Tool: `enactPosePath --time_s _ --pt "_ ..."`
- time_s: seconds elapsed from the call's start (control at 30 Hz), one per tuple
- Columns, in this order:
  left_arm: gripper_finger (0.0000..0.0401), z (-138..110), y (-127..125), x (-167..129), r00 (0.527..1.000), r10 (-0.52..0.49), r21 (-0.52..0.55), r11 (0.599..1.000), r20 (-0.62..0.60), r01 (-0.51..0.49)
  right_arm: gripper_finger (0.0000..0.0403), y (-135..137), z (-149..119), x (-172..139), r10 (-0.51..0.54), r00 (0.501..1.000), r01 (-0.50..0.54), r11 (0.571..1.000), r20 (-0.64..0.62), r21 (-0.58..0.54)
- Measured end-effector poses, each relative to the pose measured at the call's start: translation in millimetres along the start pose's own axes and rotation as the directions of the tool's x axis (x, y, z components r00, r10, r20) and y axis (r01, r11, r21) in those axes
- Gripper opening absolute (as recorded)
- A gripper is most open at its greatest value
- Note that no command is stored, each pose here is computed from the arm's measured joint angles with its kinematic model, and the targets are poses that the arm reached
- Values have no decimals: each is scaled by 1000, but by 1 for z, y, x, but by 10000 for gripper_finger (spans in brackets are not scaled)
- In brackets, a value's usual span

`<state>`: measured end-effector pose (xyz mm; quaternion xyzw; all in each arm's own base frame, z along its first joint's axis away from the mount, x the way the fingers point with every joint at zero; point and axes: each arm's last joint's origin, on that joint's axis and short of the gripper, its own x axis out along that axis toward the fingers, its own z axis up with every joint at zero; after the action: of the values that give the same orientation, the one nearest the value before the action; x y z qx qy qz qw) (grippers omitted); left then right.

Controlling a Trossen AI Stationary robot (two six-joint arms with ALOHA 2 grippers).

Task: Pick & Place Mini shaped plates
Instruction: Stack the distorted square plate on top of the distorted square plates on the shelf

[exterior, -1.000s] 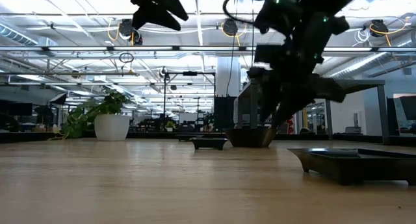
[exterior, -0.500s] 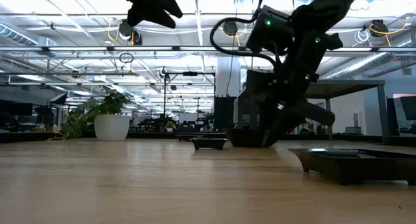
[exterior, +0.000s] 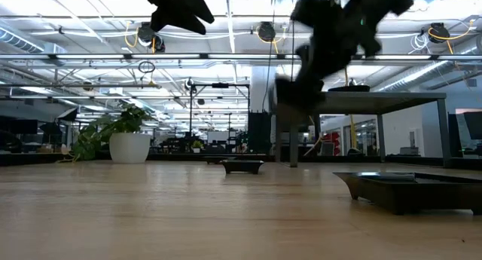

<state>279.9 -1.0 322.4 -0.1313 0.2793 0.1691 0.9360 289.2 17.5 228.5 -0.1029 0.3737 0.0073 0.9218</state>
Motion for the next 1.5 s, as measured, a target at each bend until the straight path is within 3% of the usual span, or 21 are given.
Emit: enactPosePath --time_s 0.17,0.3,0.43,0.57,0.97,1.23,1.5 --pt "163 2 6 2 1000 18 28 999 6 -18 1 -11 25 -60 -51 953 14 992 298 124" --pt "163 4 11 3 999 34 17 999 9 -34 1 -29 30 -101 -256 873 189 962 415 198" --pt "164 7 17 4 998 53 6 999 16 -54 1 -53 21 -120 -427 822 327 896 378 301" --pt "163 12 24 6 996 74 14 997 45 -74 1 -76 11 -121 -479 815 377 865 326 330" --pt "163 27 36 7 980 109 -41 994 164 -104 0 -140 -23 -96 -493 860 457 858 130 233" --pt "164 31 37 7 973 121 -57 992 198 -112 0 -144 -35 -91 -472 881 459 869 30 184" --pt "163 31 39 7 966 150 -63 988 208 -140 0 -144 -35 -91 -469 883 457 871 27 181"
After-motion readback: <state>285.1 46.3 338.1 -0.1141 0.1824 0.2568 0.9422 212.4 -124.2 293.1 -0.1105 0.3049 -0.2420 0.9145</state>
